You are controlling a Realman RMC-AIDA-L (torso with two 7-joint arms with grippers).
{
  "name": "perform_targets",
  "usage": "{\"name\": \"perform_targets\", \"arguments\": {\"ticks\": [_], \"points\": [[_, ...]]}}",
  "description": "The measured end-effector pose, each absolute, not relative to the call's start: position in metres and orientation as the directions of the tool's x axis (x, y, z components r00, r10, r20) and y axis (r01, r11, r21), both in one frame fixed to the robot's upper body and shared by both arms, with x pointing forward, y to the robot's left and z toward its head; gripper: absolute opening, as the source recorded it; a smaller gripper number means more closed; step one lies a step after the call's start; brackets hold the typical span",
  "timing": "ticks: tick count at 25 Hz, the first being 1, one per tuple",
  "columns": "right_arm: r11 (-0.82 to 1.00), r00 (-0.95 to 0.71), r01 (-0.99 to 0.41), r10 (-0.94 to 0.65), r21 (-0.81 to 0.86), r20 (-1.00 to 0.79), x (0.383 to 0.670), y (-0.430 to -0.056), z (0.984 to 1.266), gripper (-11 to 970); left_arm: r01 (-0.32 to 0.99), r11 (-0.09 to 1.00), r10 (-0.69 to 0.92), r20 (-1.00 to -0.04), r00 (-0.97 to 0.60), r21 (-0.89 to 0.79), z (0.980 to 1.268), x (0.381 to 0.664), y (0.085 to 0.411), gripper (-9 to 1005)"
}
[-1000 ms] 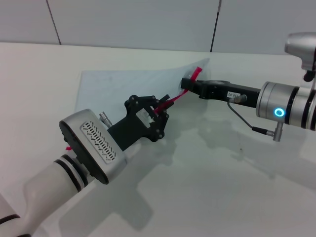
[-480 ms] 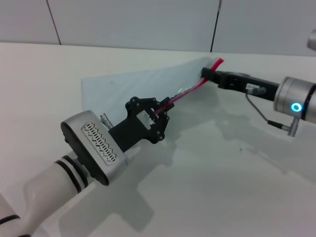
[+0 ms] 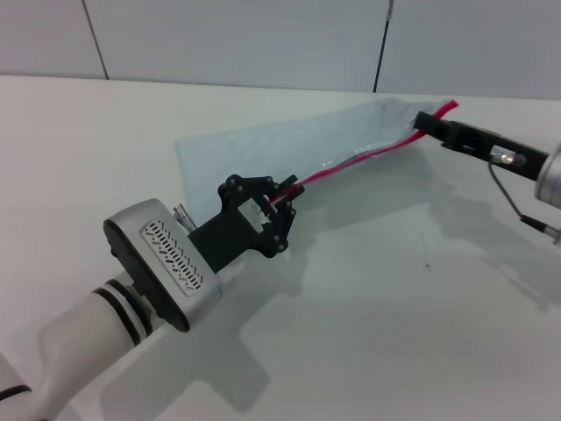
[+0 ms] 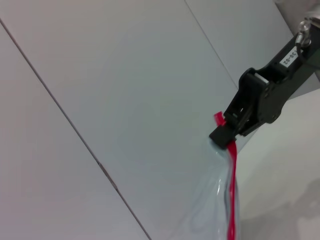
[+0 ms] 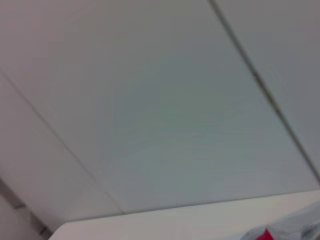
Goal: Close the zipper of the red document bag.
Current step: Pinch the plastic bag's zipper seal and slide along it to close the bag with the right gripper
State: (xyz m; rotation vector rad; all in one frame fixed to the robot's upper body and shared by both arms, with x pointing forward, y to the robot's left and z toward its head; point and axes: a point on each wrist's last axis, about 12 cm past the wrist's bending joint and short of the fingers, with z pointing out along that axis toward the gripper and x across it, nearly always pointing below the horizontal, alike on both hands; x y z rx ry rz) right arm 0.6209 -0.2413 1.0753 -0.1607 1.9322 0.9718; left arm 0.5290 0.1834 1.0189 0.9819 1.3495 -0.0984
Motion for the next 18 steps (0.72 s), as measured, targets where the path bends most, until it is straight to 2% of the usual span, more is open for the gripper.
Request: {"name": "perform_targets", "arguments": {"ticks": [18], "points": [[0.72, -0.519, -0.362, 0.372, 0.592, -0.77, 0.605, -0.289, 1.067, 101, 0.578, 0.621, 0.465, -0.843, 0.271, 0.529, 1.018, 0.528, 0.186, 122]]}}
